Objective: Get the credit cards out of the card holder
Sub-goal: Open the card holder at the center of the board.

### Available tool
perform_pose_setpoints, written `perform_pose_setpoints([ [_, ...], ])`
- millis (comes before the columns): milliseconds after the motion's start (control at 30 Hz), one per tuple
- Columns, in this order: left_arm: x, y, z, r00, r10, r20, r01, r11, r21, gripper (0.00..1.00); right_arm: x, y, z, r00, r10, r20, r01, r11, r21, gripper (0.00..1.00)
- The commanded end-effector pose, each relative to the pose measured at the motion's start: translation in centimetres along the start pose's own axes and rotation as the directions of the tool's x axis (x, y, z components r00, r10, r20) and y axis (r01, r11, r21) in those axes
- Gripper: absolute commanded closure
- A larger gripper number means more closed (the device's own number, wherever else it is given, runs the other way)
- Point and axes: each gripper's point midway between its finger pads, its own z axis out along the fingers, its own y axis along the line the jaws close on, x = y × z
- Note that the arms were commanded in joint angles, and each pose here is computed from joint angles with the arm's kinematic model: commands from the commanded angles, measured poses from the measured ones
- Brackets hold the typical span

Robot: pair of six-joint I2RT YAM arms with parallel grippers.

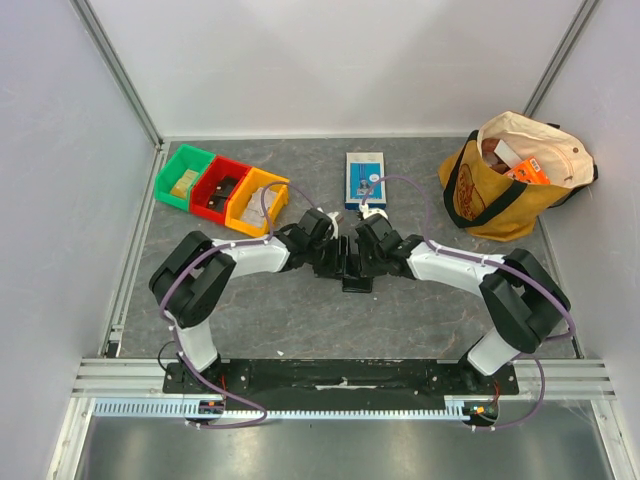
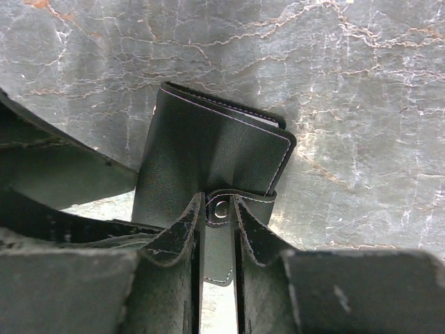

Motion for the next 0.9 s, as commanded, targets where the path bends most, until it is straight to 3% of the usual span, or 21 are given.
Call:
perform_pose_setpoints([
  [0,-0.1,0.3,1.3,1.000,-0.016,0.006,0.016,0.999,-0.044,0.42,3.1,0.1,0.4,0.996,-0.005,-0.092,0.001,0.999,-0.038,0.90],
  [33,0.0,0.5,1.4,1.000,-0.017,0.006,0.018,0.999,-0.051,0.45,3.0,0.2,0.3,0.996,-0.005,-0.088,0.001,0.999,-0.044,0.91],
  [100,0.2,0.9,1.4,1.000,-0.018,0.012,0.018,0.998,-0.068,0.66,3.2,0.2,0.2,0.996,-0.002,-0.090,-0.003,0.999,-0.046,0.91],
  [233,0.5,2.8,0.7,0.998,-0.036,0.055,0.044,0.989,-0.141,0.96,2.4,0.4,-0.5,0.998,0.003,-0.059,-0.007,0.998,-0.060,0.95],
  [367,1.1,3.6,0.0,0.996,-0.049,0.071,0.060,0.984,-0.165,0.98,1.6,0.5,-1.3,1.000,0.011,-0.027,-0.013,0.997,-0.075,1.00],
  [600,2.3,3.9,-1.2,0.992,-0.097,0.083,0.107,0.985,-0.134,0.98,-0.4,0.0,-3.3,0.998,0.049,0.048,-0.044,0.994,-0.100,1.00],
  [867,-0.6,-1.1,-5.0,0.976,-0.069,0.207,0.057,0.997,0.060,0.98,-1.5,1.0,-5.6,0.990,0.068,0.122,-0.040,0.976,-0.215,1.00],
])
